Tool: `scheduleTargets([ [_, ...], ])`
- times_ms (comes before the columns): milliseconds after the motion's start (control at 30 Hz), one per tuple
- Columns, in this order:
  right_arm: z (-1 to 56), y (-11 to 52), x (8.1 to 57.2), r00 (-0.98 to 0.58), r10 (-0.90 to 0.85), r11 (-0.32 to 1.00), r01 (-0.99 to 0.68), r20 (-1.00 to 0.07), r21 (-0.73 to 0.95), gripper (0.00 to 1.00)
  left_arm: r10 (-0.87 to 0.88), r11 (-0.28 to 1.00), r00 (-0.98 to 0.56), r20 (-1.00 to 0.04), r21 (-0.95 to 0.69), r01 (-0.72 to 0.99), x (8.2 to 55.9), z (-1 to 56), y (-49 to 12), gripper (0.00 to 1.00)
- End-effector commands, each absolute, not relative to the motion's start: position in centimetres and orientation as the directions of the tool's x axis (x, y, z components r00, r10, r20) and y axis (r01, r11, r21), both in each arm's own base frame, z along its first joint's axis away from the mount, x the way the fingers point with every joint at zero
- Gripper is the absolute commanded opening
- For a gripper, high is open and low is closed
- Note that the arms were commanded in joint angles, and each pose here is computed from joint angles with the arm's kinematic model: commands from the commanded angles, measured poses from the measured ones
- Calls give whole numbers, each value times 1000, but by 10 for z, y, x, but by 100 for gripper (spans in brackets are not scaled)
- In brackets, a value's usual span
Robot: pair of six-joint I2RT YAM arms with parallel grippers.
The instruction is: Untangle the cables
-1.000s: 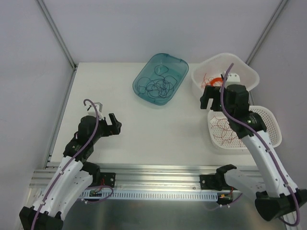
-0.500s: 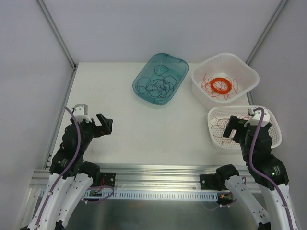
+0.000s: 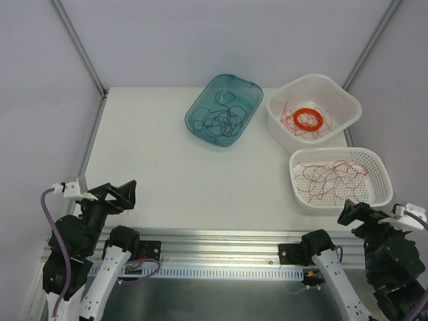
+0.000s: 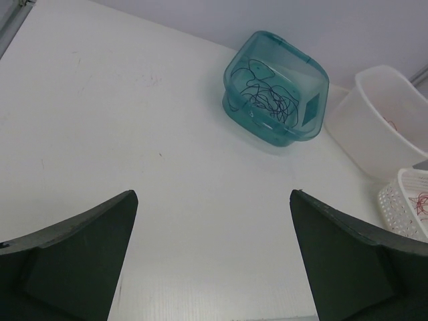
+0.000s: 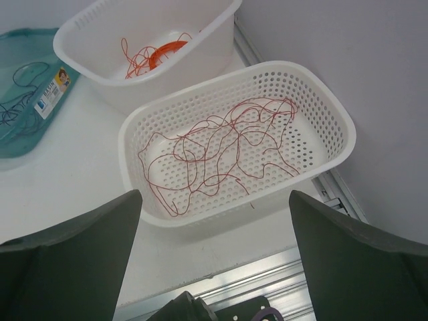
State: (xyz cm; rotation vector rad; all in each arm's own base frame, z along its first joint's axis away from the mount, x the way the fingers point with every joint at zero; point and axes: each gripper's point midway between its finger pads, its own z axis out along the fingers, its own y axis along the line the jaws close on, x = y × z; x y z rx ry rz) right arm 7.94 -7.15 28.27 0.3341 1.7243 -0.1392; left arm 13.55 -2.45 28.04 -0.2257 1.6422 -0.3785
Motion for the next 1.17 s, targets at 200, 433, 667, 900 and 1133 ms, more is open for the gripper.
scheduleTargets([
  [200,275,-85,39,-88,223,931,313,-971,186,97,-439,895,-54,-897,-442,60,105,292,-12,99],
  [433,274,-83,36,-90,231,938,286,-969,197,97,-467,877,-75,-881,-472,87,94,291,-16,99],
  [667,274,-82,37,-94,229,940,278,-969,196,97,-483,869,-76,-873,-488,80,87,290,-14,99],
  [900,273,-81,38,-97,228,942,273,-969,195,97,-493,864,-87,-866,-499,71,87,287,-14,99],
  [1133,274,-80,42,-107,224,945,265,-969,189,97,-492,864,-92,-866,-499,65,88,286,-14,99],
])
